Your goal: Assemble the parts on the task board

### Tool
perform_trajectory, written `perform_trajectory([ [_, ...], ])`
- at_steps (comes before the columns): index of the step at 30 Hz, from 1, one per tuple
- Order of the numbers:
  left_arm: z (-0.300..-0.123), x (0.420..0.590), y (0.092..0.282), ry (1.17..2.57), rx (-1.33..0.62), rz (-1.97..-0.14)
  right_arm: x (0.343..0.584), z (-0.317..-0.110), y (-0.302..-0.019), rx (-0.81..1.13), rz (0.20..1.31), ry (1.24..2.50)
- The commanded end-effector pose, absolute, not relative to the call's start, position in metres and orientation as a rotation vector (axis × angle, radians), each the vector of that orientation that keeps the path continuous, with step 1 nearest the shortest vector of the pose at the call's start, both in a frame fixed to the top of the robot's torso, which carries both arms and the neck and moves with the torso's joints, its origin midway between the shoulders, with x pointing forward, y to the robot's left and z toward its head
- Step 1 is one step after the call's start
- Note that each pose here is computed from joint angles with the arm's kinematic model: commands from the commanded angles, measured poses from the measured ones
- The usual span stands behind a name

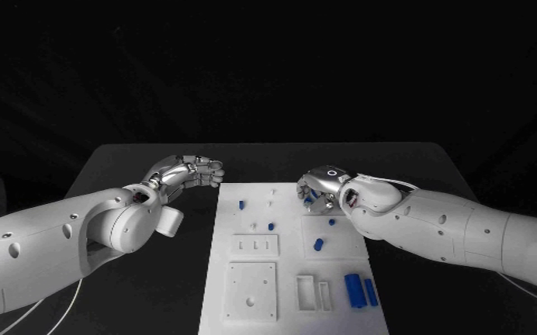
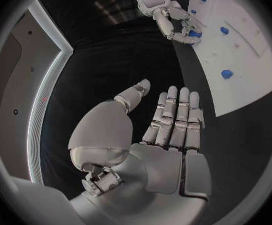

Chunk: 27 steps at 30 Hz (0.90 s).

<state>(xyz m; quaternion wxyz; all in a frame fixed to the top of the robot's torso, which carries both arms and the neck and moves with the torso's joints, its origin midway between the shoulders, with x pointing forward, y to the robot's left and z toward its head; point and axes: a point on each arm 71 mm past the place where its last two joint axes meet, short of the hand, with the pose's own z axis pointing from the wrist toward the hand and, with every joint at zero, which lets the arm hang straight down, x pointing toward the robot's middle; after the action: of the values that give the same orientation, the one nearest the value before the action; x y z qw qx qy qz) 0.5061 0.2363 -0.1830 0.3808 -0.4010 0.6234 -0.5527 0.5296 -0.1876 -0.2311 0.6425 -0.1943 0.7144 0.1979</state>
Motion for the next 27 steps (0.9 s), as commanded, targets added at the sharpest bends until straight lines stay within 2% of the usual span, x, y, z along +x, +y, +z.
perform_trajectory([
  [1, -0.182, 0.506, 0.235, 1.594, -1.02, -1.43, 0.528, -0.231, -0.188, -0.444, 0.424, 1.582],
  [12, -0.182, 0.506, 0.234, 1.592, -1.02, -1.429, 0.523, -0.218, -0.177, -0.435, 0.438, 1.497],
  [27, -0.182, 0.508, 0.231, 1.594, -1.014, -1.437, 0.522, -0.207, -0.133, -0.459, 0.456, 1.398],
])
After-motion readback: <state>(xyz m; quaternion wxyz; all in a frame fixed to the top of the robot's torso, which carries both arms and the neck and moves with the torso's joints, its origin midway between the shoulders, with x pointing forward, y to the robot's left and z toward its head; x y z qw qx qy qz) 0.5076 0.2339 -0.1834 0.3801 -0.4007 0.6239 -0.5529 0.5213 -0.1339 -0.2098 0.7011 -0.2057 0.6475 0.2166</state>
